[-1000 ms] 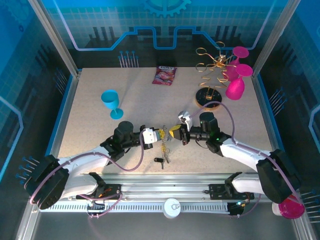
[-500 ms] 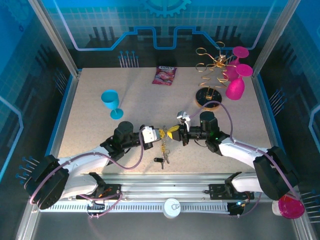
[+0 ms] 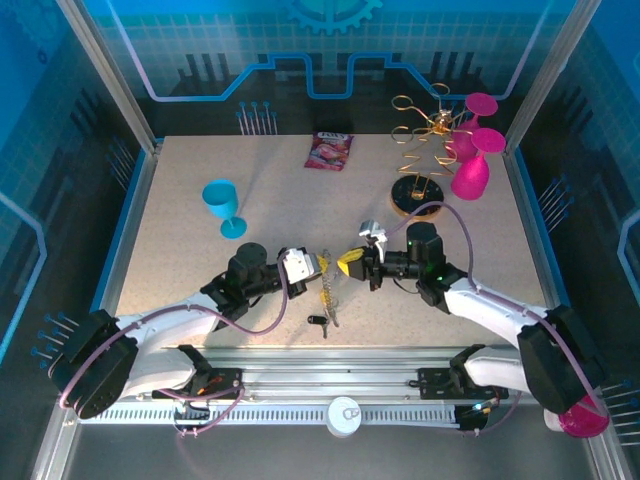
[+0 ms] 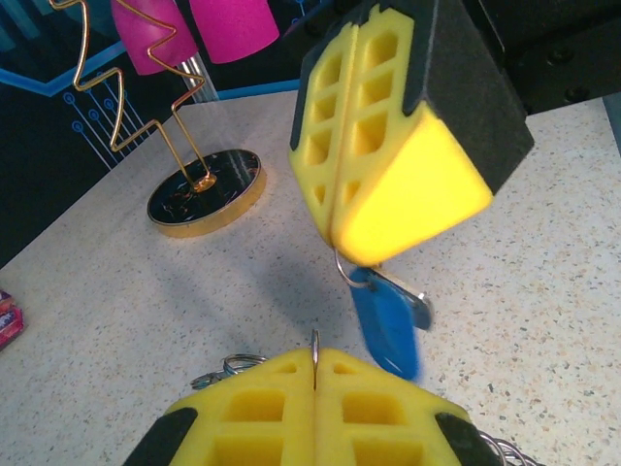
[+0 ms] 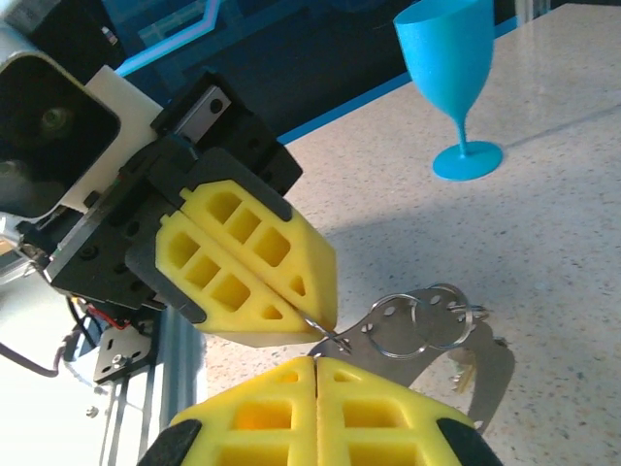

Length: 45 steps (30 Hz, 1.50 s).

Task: Put the keys on the keyring

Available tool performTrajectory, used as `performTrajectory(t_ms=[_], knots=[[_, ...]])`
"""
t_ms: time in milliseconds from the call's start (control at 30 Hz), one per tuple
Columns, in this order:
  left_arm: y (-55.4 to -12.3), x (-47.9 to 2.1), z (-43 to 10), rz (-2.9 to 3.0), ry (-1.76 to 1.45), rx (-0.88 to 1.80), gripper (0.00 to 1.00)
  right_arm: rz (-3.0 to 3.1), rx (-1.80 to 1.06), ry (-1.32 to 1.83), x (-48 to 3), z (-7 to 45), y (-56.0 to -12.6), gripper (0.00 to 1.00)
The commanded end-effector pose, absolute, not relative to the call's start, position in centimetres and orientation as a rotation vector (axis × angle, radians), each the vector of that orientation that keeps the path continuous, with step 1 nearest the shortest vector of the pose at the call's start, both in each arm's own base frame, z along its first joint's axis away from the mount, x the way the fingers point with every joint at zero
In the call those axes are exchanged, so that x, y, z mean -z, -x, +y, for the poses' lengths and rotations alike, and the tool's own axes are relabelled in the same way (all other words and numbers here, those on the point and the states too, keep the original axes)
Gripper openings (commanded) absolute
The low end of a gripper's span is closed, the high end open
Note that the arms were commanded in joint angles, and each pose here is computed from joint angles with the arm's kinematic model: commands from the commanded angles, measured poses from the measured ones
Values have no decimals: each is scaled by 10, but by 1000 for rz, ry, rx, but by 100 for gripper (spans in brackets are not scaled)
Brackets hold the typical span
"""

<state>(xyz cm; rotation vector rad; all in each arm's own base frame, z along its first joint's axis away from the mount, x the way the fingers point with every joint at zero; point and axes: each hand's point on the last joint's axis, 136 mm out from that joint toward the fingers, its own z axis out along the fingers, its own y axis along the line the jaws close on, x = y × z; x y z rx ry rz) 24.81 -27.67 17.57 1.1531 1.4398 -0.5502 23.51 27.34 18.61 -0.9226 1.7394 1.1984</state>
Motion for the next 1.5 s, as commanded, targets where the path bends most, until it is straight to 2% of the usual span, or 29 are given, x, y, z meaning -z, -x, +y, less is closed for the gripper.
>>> performTrajectory(t_ms=[0,533,967,1467], knots=[[-250,-184,-279,1430,-1117,572,0,1692,-1275,950,-195,283,-232,0],[-247,-184,-282,1419,-1110,606,0,1691,-1304,878,-193,290,-248,0],[-235,-192,-286,1347,-1143,657,0,1820,-1174,731,-183,280,-278,0],[-242,-202,-285,1300,-1092,629,0,1884,-1178,706,-175,288,-279,0]])
